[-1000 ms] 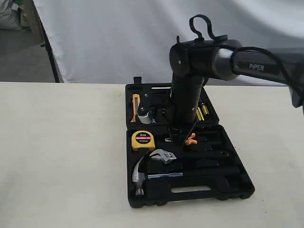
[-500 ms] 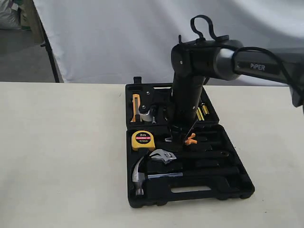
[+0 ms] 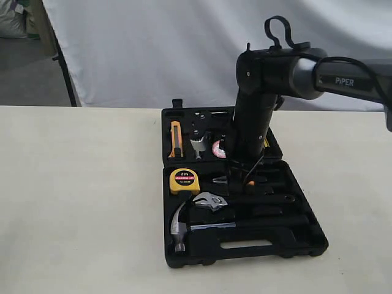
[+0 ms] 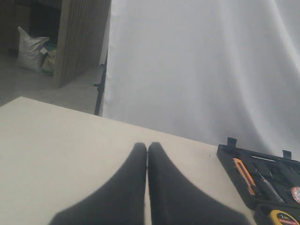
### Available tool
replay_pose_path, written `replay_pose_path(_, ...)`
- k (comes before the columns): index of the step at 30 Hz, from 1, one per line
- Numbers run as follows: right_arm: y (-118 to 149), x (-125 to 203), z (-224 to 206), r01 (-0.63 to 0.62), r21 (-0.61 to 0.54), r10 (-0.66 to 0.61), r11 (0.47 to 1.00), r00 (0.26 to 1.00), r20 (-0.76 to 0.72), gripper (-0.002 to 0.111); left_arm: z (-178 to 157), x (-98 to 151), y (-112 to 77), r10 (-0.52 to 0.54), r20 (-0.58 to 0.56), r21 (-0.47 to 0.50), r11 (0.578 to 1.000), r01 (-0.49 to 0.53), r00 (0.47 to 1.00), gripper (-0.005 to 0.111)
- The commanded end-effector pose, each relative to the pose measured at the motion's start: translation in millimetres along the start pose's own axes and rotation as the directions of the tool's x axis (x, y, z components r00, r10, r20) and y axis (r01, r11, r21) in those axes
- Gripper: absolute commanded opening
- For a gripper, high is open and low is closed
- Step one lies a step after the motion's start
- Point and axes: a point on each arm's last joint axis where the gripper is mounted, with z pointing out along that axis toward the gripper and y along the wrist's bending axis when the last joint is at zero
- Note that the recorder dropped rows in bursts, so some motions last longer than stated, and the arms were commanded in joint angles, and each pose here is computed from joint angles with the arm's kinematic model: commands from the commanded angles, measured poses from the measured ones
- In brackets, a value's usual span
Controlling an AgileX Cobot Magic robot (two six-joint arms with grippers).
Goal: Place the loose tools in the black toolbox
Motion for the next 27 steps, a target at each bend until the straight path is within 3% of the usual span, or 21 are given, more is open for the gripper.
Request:
replay_pose_path(1, -0.2, 0.9, 2.7, 0.044, -0.02, -0.044, 0.999, 0.999, 0.005, 0.054, -0.4, -2.1, 0.9, 0.0, 0.02, -0.021, 1.0, 0.001, 1.0, 0.001)
replay_pose_path(15, -6.8, 6.0, 48.2, 0.121, -0.063, -0.126, 0.991, 0.988, -0.088, 0.055, -0.4, -2.1, 0.9, 0.0, 0.02, -0.021, 1.0, 0.001, 1.0, 0.001)
replay_pose_path(17, -7.1, 6.4, 48.2, 0.123, -0.061, -0.128, 0.991, 0.987, -0.092, 0.047, -0.4, -2.1, 0.9, 0.0, 0.02, -0.021, 1.0, 0.001, 1.0, 0.001)
replay_pose_path(24, -6.0, 7.2, 47.1, 0.117, -0.071, -0.124, 0.991, 0.987, -0.099, -0.001, -0.4, -2.1, 0.9, 0.0, 0.02, -0.021, 1.0, 0.001, 1.0, 0.001)
replay_pose_path(27, -5.9, 6.7, 40.3, 0.11, -0.057, -0.115, 0.992, 0.989, -0.092, 0.0, -0.4, -2.1, 0.9, 0.0, 0.02, -0.021, 1.0, 0.001, 1.0, 0.001)
